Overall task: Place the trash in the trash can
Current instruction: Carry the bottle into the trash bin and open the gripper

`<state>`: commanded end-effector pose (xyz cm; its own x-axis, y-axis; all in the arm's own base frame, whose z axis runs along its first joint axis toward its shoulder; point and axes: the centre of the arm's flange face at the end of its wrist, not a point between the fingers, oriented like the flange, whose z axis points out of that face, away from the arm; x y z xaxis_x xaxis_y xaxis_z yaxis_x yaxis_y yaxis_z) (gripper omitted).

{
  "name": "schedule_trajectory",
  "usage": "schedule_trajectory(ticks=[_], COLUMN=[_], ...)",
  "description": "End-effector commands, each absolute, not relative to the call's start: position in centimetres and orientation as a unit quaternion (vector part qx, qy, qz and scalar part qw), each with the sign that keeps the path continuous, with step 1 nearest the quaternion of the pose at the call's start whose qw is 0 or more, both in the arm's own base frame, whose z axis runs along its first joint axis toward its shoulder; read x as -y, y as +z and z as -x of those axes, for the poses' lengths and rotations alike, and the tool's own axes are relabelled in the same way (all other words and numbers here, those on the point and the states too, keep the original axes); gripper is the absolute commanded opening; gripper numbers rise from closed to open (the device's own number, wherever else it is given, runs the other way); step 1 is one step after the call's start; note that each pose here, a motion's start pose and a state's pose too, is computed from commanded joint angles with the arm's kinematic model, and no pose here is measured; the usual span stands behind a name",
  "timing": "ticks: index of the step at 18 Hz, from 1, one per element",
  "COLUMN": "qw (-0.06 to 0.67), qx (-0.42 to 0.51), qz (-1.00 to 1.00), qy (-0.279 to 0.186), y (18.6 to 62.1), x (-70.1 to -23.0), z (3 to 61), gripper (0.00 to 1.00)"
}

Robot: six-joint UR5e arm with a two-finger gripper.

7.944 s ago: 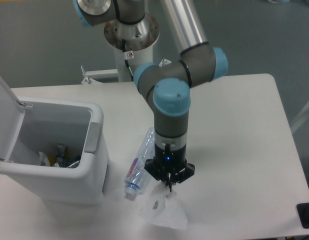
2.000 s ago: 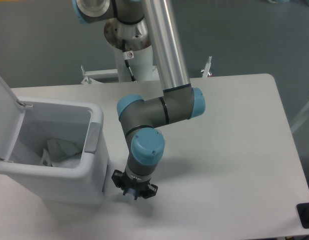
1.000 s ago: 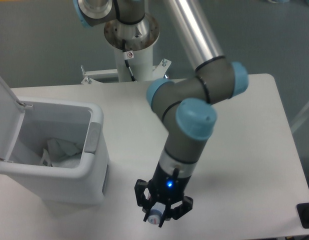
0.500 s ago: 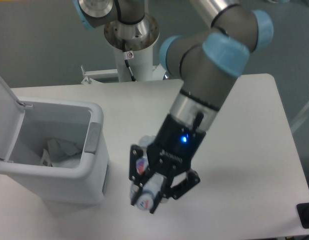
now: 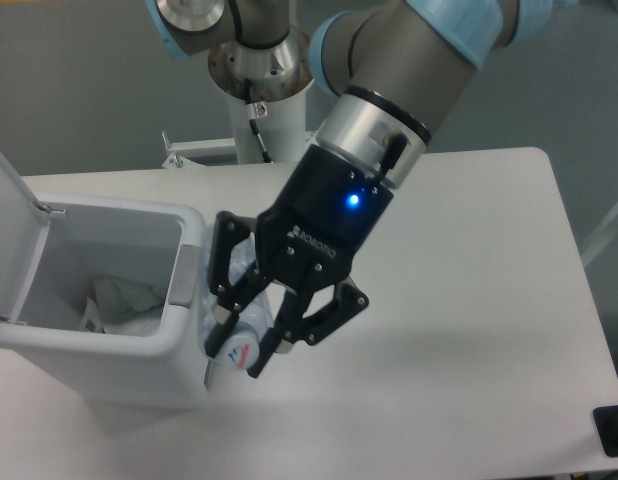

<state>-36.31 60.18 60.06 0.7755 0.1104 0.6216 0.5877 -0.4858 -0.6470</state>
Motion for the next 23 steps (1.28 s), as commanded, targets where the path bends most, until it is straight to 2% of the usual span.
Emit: schedule_trajectory(ticks=[8,14,18,20,23], qw=[0.441,0.440,0.440,0.438,0.446], qx=[0.187,0.139,0.088,0.067,0.033], qz=[0.833,0.843,0.852,0.856,0.859], qy=[-0.277,-0.277,-0.271,-0.266,-0.251], y=[58.1,56.2,54.4,53.7,53.7], x=[-63.7,-65.9,-66.5,-65.8,-64.1], z=[31.9,28.6,25.4,24.0,22.6], gripper=[0.07,0.13,0.22,0.24,0.37])
